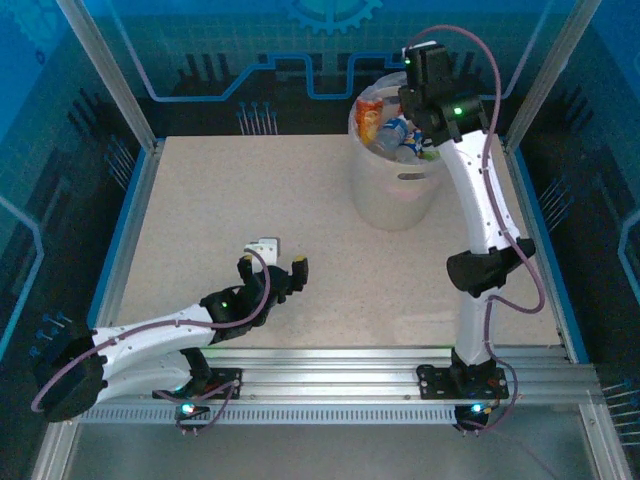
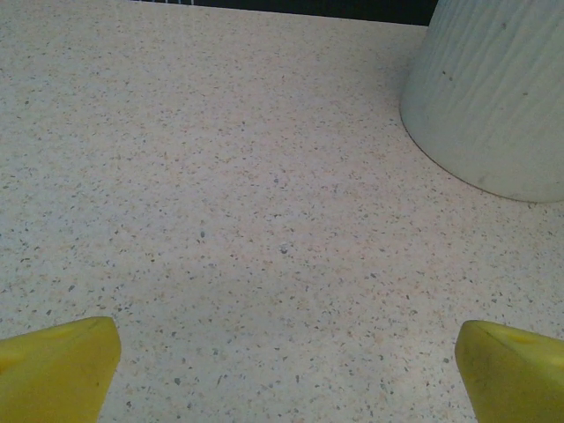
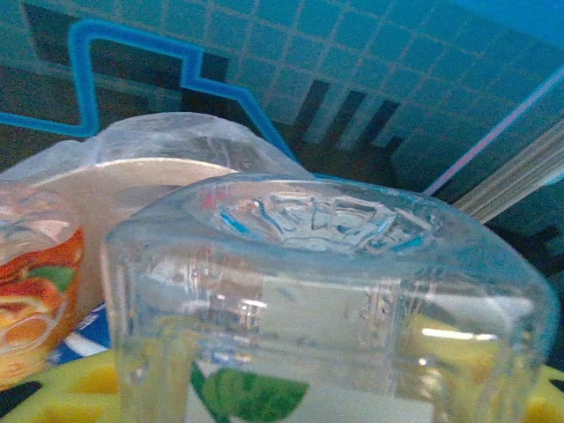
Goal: Put the plastic bottles in the bin
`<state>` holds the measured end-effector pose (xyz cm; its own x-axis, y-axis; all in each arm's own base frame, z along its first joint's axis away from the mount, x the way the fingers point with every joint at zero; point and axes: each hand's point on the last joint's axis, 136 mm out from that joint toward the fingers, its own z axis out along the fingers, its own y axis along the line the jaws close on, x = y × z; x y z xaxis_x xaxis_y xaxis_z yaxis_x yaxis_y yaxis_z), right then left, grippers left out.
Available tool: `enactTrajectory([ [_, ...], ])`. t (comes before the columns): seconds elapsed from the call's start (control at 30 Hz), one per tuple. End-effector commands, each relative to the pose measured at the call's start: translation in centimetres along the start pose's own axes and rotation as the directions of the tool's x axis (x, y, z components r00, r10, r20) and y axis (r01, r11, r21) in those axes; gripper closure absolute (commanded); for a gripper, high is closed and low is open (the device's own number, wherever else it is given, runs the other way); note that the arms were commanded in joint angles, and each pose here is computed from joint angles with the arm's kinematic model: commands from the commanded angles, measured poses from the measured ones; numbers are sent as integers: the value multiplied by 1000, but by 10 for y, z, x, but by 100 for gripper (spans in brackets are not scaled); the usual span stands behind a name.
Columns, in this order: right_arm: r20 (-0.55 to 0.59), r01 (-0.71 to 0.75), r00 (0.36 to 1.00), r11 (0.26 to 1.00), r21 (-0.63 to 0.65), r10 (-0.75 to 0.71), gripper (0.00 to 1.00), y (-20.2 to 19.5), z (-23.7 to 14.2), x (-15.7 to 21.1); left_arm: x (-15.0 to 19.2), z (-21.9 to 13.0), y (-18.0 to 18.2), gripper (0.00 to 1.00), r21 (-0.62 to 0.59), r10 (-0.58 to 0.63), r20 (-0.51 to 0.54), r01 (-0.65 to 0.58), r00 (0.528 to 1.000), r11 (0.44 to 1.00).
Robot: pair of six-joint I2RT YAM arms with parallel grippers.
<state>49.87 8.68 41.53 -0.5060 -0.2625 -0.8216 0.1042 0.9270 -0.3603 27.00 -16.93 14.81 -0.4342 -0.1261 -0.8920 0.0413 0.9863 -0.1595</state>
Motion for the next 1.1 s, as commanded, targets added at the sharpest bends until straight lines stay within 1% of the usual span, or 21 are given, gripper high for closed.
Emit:
enactTrajectory([
  [0.0,24,78,996,990,114,-81,57,6,11,-7,-16,-2,-6,1,21,-44,29,44,999,999],
  [0.3,30,179,982,965,192,-188,57,21,34,-13,-14,-4,-3,1,20,-47,31,46,998,999],
  [0.43,11,208,977,959,192,-214,56,27,48,-8,-14,-5,-2,1,19,-48,33,47,998,999],
  [0.67,-31,233,972,957,174,-231,51,31,69,5,-15,-6,-1,1,18,-47,33,47,998,999],
  [0.77,-48,237,972,958,163,-232,48,30,76,11,-15,-5,-1,1,18,-50,34,49,998,999],
  [0.93,-77,236,971,960,153,-226,40,27,83,20,-14,-5,-1,1,16,-48,32,47,998,999],
  [1.07,-99,227,972,962,151,-214,28,23,86,27,-15,-5,-1,1,16,-50,33,49,998,999],
])
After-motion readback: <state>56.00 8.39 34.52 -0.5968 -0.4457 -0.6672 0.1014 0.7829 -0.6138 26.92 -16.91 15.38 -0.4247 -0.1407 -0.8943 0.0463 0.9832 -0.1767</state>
